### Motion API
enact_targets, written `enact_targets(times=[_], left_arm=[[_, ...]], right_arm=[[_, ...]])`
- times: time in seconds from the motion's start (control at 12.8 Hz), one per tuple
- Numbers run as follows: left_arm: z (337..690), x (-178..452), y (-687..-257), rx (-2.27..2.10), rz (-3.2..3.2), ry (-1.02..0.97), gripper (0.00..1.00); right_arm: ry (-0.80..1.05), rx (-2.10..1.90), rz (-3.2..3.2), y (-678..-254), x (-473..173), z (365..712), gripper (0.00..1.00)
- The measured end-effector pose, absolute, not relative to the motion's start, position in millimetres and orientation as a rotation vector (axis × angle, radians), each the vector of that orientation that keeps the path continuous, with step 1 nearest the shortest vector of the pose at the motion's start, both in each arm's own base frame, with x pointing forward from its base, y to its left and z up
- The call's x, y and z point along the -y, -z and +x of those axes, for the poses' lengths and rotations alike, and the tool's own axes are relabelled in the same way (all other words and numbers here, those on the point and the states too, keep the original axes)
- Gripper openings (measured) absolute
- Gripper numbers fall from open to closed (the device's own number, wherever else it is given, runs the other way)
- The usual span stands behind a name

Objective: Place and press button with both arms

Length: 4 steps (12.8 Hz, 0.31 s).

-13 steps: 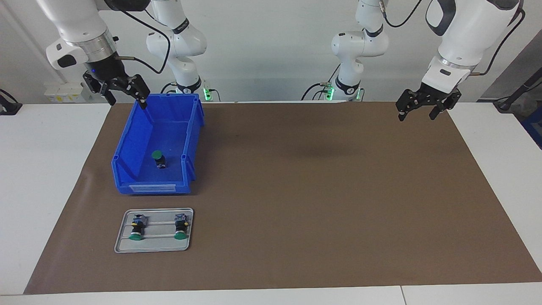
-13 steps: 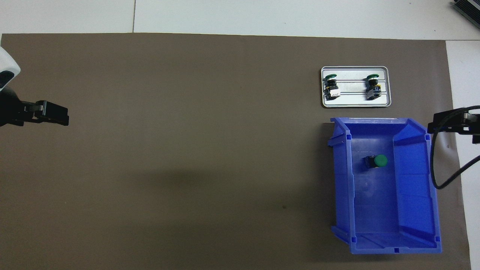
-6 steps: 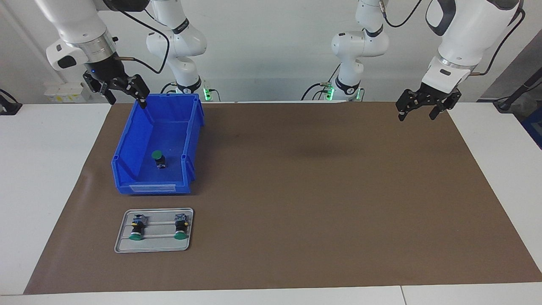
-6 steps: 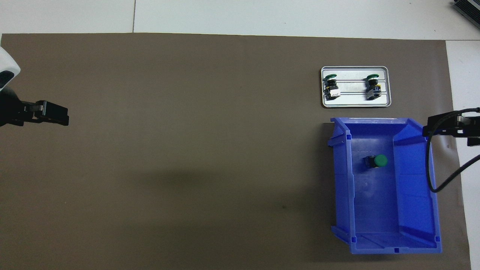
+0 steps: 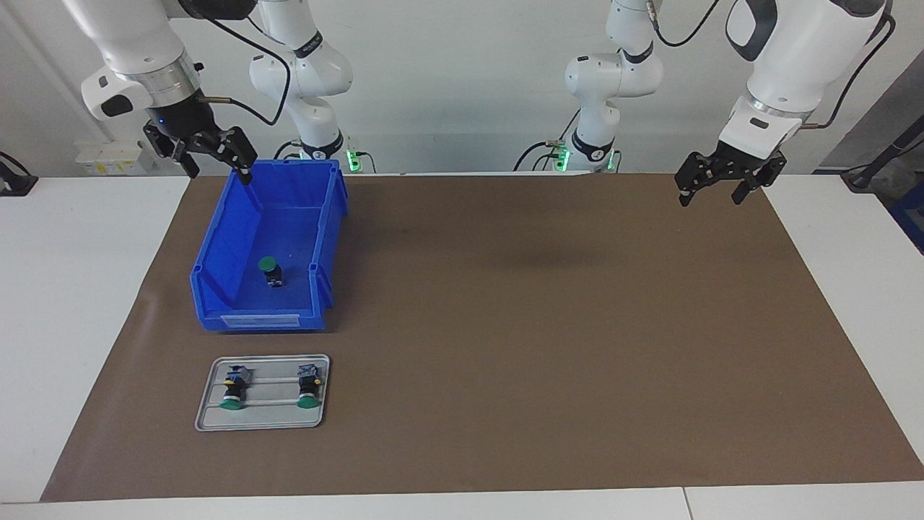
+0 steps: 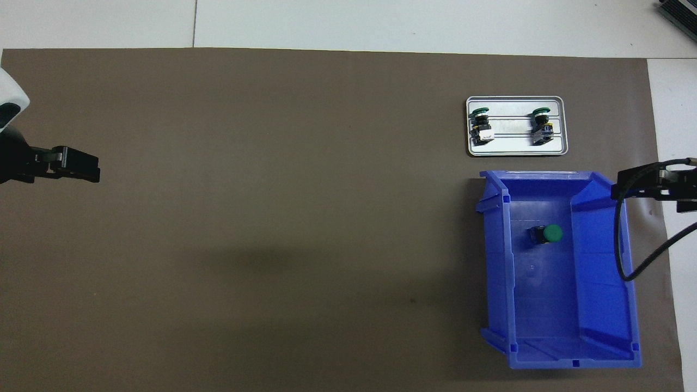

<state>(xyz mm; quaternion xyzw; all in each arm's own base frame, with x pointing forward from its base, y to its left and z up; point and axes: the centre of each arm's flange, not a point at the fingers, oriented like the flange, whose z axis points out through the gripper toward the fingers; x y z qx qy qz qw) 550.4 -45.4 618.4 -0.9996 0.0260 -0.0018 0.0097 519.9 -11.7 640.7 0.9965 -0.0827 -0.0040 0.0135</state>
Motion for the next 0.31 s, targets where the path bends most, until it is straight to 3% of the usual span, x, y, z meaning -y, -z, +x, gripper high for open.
enact_targets(times=[0.31], left_arm=[[550.4, 45.4, -618.4, -0.081, -3.121, 0.006, 1.0]], right_arm=[[0.013, 0.256, 3.113, -640.7, 10.9, 519.9, 1.0]])
